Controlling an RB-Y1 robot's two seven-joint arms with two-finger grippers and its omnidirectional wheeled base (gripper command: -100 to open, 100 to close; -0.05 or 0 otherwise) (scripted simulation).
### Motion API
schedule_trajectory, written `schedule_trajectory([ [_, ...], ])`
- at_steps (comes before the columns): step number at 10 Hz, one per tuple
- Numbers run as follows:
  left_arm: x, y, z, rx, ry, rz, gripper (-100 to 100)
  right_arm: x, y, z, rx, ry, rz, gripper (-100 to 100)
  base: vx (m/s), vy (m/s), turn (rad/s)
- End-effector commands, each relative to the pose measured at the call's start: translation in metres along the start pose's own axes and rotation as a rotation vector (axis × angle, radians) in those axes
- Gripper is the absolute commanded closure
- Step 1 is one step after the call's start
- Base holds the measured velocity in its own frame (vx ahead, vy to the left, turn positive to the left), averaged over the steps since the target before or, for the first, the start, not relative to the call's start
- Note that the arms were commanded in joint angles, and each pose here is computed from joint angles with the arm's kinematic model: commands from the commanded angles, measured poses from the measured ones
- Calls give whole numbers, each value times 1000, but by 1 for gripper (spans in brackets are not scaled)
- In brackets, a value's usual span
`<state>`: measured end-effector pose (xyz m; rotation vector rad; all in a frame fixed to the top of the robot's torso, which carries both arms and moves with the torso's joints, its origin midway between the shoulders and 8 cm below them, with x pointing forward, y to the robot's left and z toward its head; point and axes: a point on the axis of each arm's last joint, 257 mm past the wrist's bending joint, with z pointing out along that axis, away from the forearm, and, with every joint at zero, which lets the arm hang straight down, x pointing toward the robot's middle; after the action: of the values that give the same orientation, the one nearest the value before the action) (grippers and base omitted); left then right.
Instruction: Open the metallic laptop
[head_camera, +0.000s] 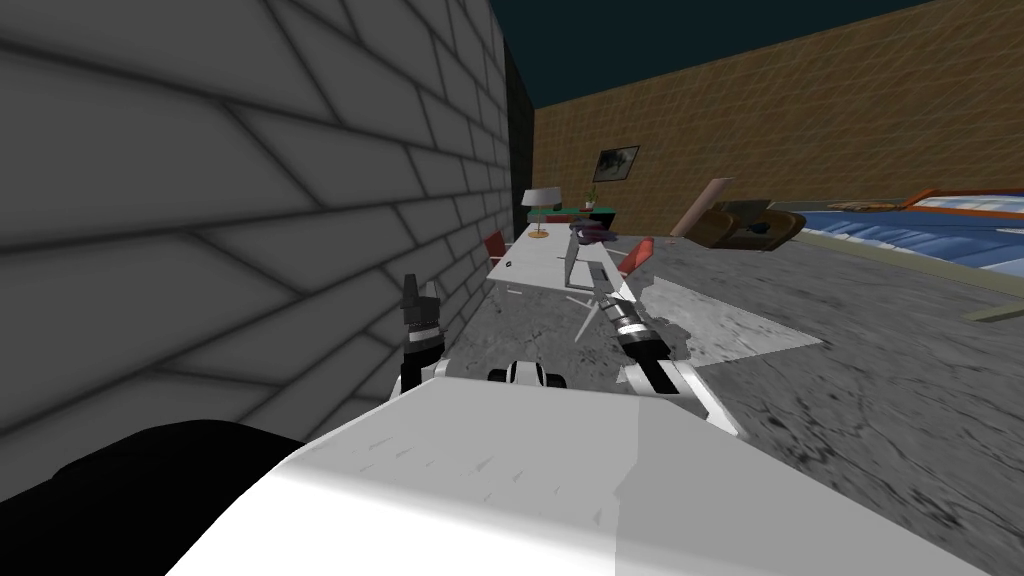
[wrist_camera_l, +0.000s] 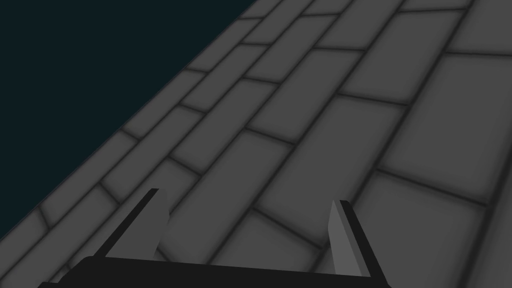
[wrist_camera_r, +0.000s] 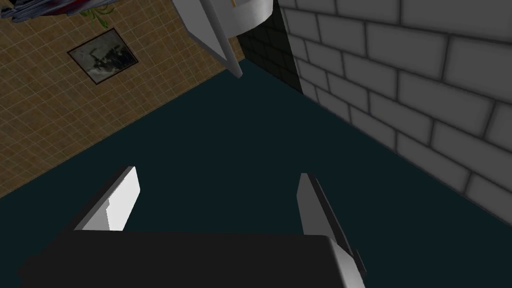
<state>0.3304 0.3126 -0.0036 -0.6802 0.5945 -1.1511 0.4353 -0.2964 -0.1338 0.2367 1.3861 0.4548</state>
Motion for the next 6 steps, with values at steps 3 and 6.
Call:
schedule_trajectory([
  [3,0,0,0,0,0,0,0,14,-38,2,72,62,-168,-100,35,64,21],
  [6,0,0,0,0,0,0,0,19,-54,2,100,88,-245,-100,33,56,21],
])
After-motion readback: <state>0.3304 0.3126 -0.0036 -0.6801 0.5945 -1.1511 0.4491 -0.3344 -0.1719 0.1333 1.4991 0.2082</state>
